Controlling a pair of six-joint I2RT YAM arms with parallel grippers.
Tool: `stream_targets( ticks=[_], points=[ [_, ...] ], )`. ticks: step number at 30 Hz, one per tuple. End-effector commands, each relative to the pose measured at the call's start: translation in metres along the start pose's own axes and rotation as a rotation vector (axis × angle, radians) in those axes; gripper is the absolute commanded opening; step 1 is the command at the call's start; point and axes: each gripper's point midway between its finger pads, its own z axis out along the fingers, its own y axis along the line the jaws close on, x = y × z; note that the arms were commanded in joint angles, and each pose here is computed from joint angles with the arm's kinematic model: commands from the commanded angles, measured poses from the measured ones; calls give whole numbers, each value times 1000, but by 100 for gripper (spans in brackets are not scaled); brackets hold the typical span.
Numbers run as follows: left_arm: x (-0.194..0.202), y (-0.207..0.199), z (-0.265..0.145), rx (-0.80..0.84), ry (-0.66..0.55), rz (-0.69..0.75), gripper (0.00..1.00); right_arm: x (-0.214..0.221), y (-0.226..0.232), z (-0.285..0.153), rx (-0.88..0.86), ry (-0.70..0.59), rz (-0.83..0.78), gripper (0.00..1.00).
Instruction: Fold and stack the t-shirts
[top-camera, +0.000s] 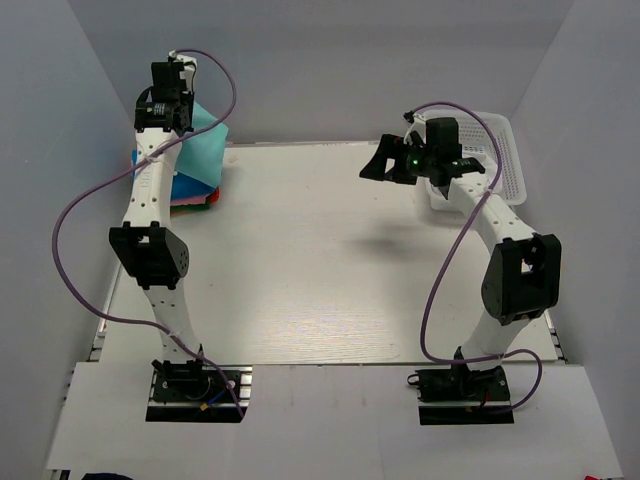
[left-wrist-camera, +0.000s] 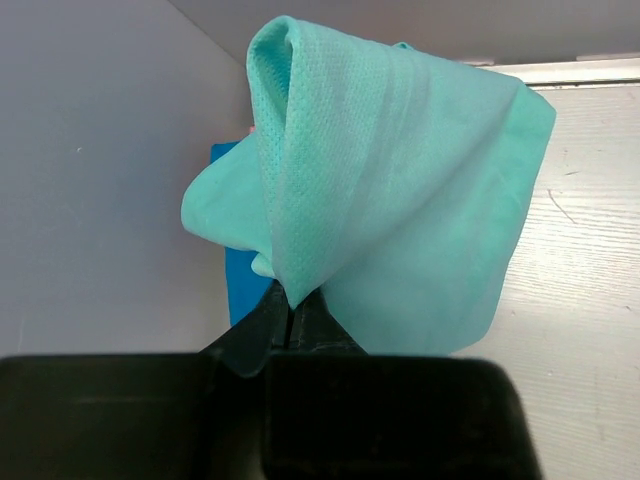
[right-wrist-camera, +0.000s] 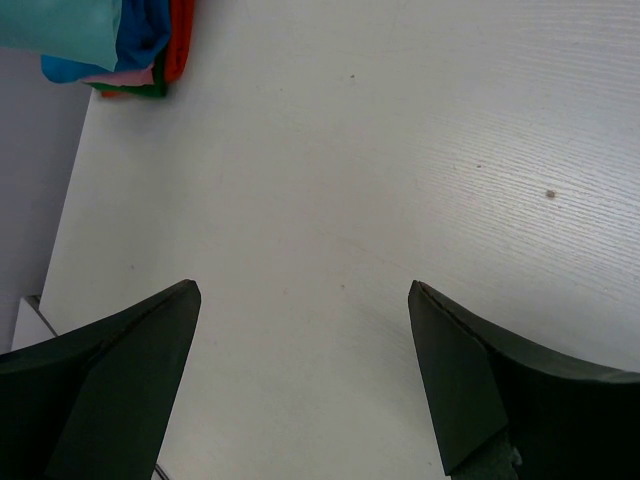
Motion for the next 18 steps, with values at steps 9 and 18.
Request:
stream_targets(
  ticks=[9, 18],
  points=[
    [27, 48, 33, -59, 28, -56, 0, -25, 10, 4, -24, -34, 1, 90],
    [64, 70, 70, -36, 84, -98, 0, -35, -1, 9, 37, -20, 3, 90]
  ],
)
